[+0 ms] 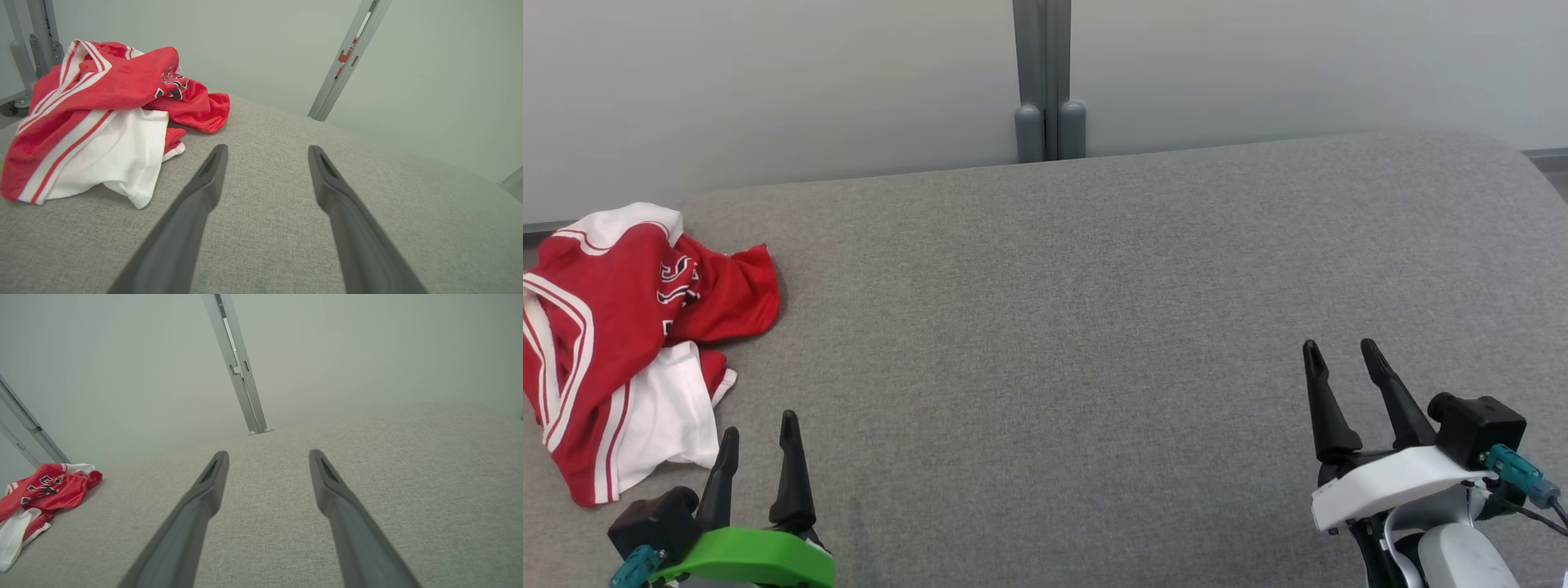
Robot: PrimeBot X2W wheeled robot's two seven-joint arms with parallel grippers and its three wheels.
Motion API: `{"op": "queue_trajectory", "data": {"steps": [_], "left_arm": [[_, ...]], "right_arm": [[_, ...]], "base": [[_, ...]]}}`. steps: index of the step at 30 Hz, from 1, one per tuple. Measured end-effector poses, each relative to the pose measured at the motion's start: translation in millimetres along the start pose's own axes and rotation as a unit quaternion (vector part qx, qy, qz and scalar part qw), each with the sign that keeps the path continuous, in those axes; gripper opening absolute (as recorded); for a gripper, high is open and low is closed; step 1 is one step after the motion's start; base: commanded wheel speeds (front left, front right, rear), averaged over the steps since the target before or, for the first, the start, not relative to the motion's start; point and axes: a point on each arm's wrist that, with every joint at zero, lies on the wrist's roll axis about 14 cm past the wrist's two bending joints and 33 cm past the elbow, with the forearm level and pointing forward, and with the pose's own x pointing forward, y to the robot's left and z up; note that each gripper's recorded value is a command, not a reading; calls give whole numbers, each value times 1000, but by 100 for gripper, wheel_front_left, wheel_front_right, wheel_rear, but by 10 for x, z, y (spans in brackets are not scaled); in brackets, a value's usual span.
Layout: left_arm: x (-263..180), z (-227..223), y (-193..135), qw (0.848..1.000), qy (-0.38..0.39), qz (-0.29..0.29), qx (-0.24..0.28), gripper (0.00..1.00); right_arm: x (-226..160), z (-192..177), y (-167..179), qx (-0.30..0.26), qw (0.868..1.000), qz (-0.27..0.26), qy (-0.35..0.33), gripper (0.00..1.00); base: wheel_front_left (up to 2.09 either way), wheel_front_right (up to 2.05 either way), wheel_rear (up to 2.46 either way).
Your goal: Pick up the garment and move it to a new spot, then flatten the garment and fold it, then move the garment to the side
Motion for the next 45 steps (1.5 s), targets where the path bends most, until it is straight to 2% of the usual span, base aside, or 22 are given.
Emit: {"op": "queue_trajectory", "data": {"steps": [19,45], "left_arm": [[-52,33,-17,996,-12,-12,86,100],[-84,-3,-34,986,-14,-29,166,100]], "right_arm": [[-7,12,82,-80,997,21,-8,100],[-64,-102,83,-140,990,27,0,100]], "base": [[0,0,0],[0,0,0]]}}
